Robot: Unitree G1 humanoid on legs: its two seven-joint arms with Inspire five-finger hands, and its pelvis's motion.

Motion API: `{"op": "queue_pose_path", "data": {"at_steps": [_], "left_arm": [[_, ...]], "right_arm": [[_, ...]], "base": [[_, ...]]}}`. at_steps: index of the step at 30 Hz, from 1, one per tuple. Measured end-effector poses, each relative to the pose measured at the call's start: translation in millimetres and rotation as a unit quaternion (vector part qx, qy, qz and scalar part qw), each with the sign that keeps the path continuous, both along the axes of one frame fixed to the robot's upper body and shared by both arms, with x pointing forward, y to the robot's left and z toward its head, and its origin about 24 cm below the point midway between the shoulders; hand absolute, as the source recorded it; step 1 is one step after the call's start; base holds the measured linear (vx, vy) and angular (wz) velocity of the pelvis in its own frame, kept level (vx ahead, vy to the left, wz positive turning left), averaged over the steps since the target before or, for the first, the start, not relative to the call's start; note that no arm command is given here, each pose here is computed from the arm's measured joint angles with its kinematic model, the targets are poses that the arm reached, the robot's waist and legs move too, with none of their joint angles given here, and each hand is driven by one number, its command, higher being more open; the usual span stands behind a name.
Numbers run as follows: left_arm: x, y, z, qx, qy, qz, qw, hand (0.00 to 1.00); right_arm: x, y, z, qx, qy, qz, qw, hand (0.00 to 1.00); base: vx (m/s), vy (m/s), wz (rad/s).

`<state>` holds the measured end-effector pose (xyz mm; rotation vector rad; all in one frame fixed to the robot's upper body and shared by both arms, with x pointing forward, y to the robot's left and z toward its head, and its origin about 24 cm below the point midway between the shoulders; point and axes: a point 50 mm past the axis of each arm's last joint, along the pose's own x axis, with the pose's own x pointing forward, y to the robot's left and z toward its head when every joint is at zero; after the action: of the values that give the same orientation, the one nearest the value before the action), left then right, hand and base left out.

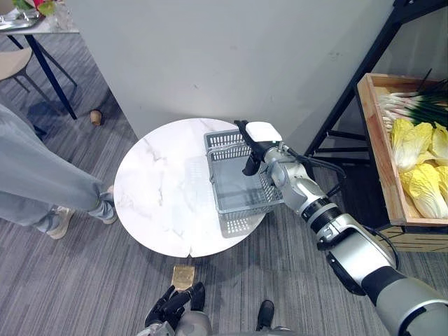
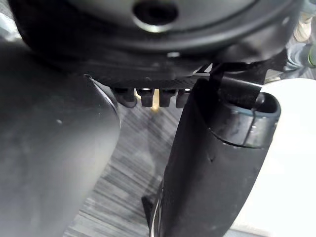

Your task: Pick vegetable in the basket

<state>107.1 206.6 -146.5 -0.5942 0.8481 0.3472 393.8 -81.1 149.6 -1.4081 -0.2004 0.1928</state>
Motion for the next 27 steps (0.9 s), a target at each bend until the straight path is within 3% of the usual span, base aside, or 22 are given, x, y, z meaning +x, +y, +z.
{"op": "queue_pose_path", "data": {"at_steps": [7,27], "left_arm": [[7.1,-0.5,3.3,-0.014,-0.019,0.019,1.000,1.00],[34.7,1.3,19.8,-0.037,-0.089,0.034,0.995,1.00]], "right_arm": [[10.5,-19.1,23.3,-0.016,-0.029,-0.043,0.999,1.00],[24.1,-35.3,88.0,-0.031,-0.113,-0.078,0.990,1.00]], "base": [[0.01,-0.003,0.02],[-0.03,0.002,0.06]]}}
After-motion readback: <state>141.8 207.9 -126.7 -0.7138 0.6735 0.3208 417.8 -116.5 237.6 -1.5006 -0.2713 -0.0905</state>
